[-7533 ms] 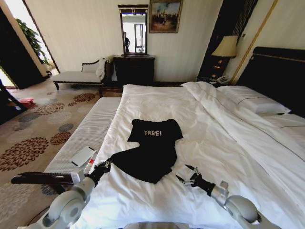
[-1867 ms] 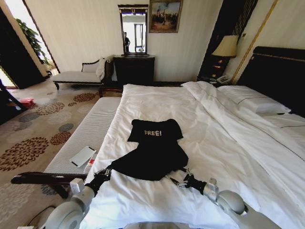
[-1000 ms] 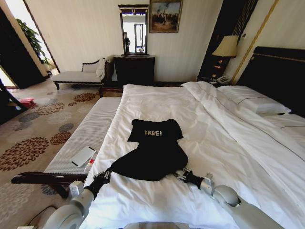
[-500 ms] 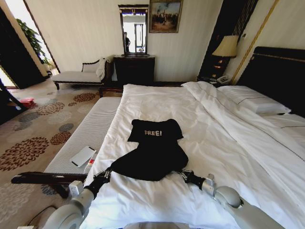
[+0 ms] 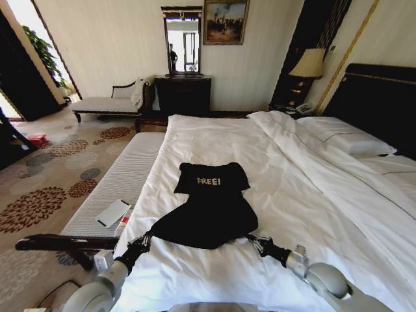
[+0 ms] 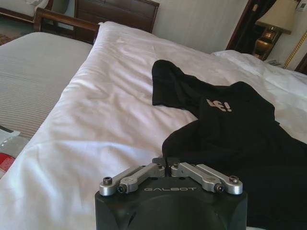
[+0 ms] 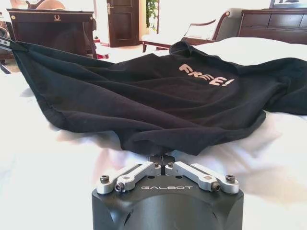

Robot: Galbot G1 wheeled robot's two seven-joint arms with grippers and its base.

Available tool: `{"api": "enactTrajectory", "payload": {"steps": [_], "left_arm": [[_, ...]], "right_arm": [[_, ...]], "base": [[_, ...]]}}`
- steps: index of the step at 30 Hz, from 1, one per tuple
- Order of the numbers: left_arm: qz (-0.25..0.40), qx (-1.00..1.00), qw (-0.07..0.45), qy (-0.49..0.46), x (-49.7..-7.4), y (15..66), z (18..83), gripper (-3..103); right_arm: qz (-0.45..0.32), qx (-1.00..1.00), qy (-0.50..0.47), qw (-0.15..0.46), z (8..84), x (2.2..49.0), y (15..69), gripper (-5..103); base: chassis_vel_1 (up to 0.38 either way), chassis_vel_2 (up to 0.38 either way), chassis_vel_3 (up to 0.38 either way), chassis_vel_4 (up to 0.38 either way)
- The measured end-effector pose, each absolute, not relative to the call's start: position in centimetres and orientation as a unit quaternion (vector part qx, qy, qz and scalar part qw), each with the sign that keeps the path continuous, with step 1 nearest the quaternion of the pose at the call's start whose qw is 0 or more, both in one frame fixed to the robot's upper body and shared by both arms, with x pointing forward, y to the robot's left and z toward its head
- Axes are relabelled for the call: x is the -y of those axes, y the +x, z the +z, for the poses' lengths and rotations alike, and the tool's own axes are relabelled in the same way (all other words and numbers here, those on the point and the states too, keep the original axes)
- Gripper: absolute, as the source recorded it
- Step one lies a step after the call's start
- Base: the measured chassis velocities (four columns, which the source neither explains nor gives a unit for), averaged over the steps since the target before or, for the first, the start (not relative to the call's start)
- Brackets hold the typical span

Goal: Fold the clothes on the bed.

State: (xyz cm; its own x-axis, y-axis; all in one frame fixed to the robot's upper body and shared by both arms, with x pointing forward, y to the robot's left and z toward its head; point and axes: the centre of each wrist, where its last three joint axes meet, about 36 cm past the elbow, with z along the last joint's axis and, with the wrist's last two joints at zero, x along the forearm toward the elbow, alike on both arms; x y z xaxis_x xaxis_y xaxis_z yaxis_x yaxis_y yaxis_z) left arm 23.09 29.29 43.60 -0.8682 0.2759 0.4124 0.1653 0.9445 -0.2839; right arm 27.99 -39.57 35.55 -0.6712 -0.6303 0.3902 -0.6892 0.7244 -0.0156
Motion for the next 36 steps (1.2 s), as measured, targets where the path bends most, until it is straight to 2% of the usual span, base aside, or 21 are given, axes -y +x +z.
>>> {"api": "enactTrajectory", "payload": {"steps": [13,22,28,36], "left_arm": [[0.121,0.958,0.233,-0.113,-29.4,22.3,43.3,0],[0.114,0.951,0.269,-0.097,-28.0,18.3,42.2,0],[0.11,0.953,0.272,-0.083,-27.7,16.8,42.4,0],[0.075,0.951,0.29,-0.073,-27.6,11.9,41.7,0]], "right_arm": [[0.105,0.916,0.338,0.187,37.0,42.8,24.6,0],[0.127,0.921,0.313,0.196,38.9,46.3,21.1,0],[0.131,0.922,0.304,0.201,39.6,47.2,19.0,0],[0.141,0.917,0.309,0.207,40.1,47.3,15.8,0]], "base": [[0.0,0.0,0.0,0.0],[0.0,0.0,0.0,0.0],[0.0,0.0,0.0,0.0],[0.0,0.0,0.0,0.0]]}}
